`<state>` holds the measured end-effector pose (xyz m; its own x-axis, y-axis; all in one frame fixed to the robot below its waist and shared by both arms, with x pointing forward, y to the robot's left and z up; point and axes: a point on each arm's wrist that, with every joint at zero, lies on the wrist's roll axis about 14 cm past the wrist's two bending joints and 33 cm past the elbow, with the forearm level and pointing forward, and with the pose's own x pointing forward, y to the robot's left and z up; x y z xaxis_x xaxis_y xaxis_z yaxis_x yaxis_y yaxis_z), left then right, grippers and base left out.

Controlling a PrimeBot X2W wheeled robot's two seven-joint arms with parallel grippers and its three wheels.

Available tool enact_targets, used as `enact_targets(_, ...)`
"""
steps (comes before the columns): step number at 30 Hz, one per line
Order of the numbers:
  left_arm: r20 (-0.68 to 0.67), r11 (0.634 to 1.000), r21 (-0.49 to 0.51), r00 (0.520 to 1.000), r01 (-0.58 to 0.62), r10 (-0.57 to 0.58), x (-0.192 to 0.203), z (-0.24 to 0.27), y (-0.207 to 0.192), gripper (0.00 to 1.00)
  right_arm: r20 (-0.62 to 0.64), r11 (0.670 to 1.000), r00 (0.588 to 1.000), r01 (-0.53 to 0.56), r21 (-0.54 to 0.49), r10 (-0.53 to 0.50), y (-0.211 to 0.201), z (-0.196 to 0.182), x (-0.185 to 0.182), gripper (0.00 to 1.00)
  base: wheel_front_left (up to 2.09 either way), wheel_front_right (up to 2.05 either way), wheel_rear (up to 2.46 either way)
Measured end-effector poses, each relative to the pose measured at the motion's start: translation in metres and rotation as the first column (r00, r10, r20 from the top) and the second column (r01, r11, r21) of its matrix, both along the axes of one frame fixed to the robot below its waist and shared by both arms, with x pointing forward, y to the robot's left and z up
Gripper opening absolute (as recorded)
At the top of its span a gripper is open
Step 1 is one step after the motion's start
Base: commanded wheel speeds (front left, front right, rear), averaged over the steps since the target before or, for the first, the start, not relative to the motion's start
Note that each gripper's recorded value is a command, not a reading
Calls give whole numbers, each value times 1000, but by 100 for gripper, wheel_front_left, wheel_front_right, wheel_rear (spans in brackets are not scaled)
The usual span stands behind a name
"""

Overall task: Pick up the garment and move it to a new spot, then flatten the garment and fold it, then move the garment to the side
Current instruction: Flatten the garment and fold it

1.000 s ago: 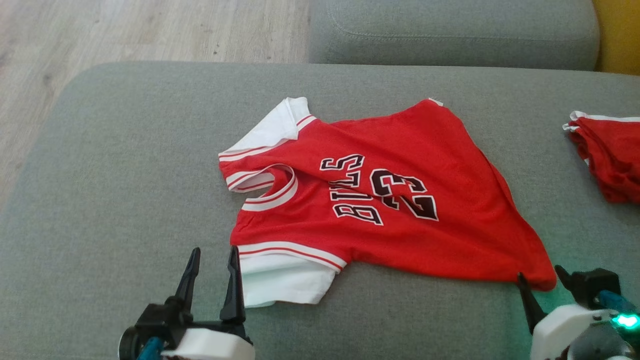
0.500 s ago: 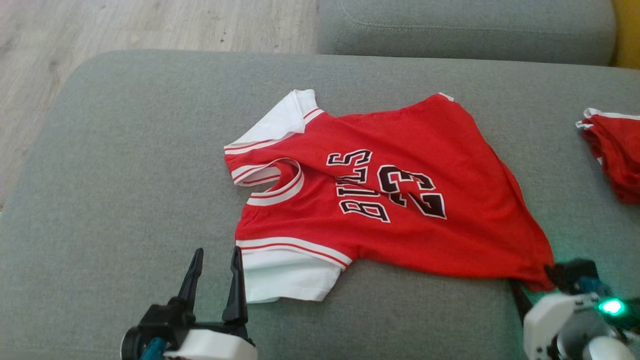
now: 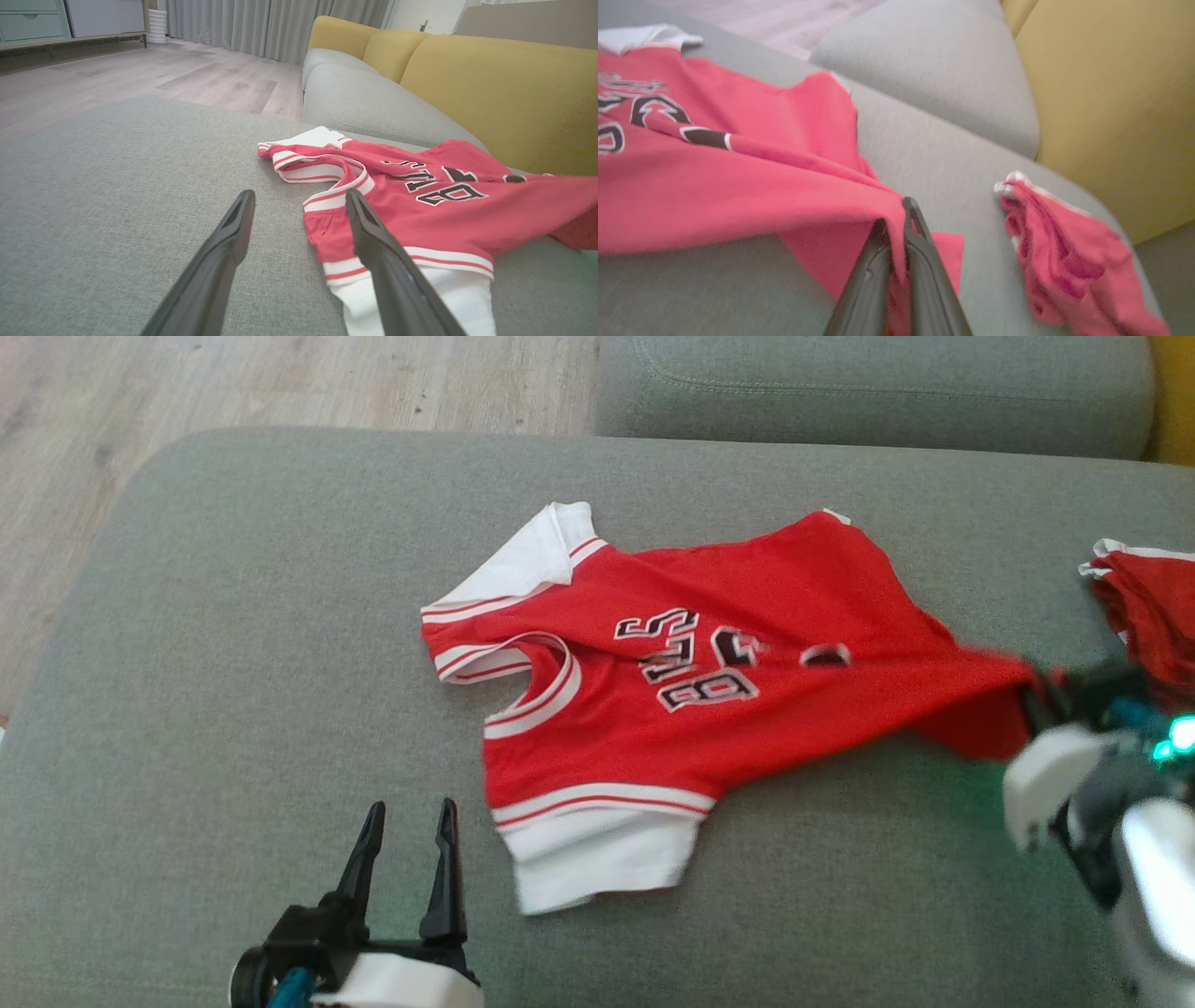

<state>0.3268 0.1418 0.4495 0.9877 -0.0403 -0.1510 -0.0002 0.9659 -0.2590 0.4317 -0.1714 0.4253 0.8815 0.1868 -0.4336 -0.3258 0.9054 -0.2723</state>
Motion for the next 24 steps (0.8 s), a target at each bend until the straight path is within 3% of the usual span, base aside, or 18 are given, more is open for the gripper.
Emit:
enact_targets(4, 1, 1000, 0, 1000, 3, -3, 0, 0, -1, 100, 130, 999, 991, -12, -53, 19, -2, 44, 33, 0, 0, 0, 0)
enact_targets(7, -2, 1000, 1, 1000, 0, 0, -1, 0, 0, 100, 168, 997, 985, -21, -76, 34, 0, 57, 44, 0, 0, 0, 0)
enact_targets(11, -10, 1000, 1, 1000, -11, 11, -2, -3, 3, 100, 61, 994, 995, -69, -88, 75, 14, 18, 26, 0, 0, 0, 0)
enact_targets(16, -21, 1000, -5, 1000, -14, 14, -1, -6, 4, 100, -78, 996, 993, -87, -25, 85, 28, -37, -13, 0, 0, 0, 0)
enact_targets(20, -21, 1000, 0, 1000, -12, 12, 1, -6, 3, 100, -82, 996, 993, -83, 24, 84, 36, -46, -22, 0, 0, 0, 0)
enact_targets(22, -20, 1000, 3, 1000, -9, 9, 2, -5, 3, 100, -51, 996, 996, -70, 50, 73, 37, -41, -21, 43, 0, 0, 0)
enact_targets(23, -18, 1000, 3, 1000, -7, 7, 2, -5, 2, 100, -36, 996, 997, -59, 65, 62, 37, -38, -20, 100, 0, 0, 0)
enact_targets(24, -16, 1000, 3, 1000, -4, 4, 2, -4, 1, 100, -18, 996, 998, -55, 75, 56, 37, -34, -19, 100, 0, 0, 0)
